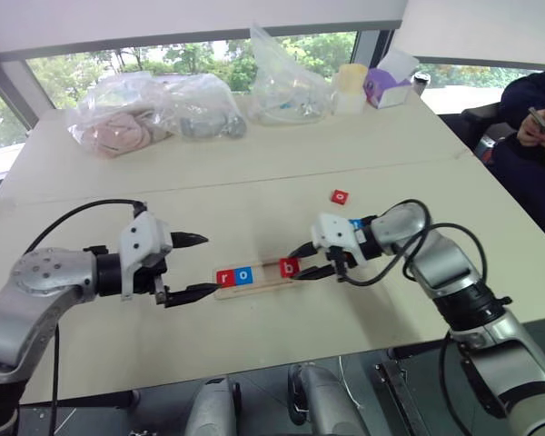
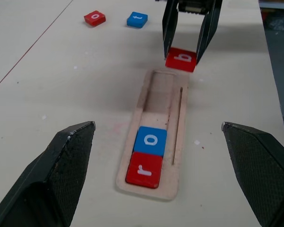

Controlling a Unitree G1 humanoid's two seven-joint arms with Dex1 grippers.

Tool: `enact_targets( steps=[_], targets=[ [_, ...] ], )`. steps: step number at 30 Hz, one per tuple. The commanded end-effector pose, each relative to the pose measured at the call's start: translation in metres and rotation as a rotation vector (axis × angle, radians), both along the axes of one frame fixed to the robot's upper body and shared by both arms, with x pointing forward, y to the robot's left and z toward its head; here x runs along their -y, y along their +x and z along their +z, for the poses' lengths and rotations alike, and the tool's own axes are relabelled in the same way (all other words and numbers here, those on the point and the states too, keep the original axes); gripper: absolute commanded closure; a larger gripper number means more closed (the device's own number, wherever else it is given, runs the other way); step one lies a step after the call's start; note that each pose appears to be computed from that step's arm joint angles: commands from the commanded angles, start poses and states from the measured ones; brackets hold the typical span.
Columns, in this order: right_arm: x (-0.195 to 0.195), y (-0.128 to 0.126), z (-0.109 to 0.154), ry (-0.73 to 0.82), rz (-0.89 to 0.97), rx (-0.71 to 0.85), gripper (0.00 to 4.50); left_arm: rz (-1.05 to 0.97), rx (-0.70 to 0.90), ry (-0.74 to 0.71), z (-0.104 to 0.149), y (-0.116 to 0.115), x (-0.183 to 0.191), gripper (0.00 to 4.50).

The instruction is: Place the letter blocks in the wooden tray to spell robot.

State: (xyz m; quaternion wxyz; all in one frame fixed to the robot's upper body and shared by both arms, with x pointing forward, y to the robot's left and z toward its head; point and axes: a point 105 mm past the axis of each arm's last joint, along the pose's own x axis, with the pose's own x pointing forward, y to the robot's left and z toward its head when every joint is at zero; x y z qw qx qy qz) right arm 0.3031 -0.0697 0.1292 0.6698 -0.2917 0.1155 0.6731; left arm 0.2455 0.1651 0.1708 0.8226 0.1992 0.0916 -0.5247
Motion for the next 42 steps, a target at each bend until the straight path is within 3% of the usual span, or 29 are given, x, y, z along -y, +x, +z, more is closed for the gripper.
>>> enact_targets(
  steps=[1,9,42],
  targets=[
    [-0.017,0.005,0.002,-0.01,-0.012,0.068,3.37,-0.014,0.057,0.024,0.013,-0.004,-0.005,0.0],
    [-0.029,0.017,-0.011,-0.043,-0.039,0.111,3.37,-0.006,0.064,0.039,0.012,-0.006,-0.007,0.0],
    [-0.048,0.011,-0.02,-0.071,0.03,0.079,3.37,0.01,0.081,0.02,0.012,-0.003,0.0,0.0]
  ],
)
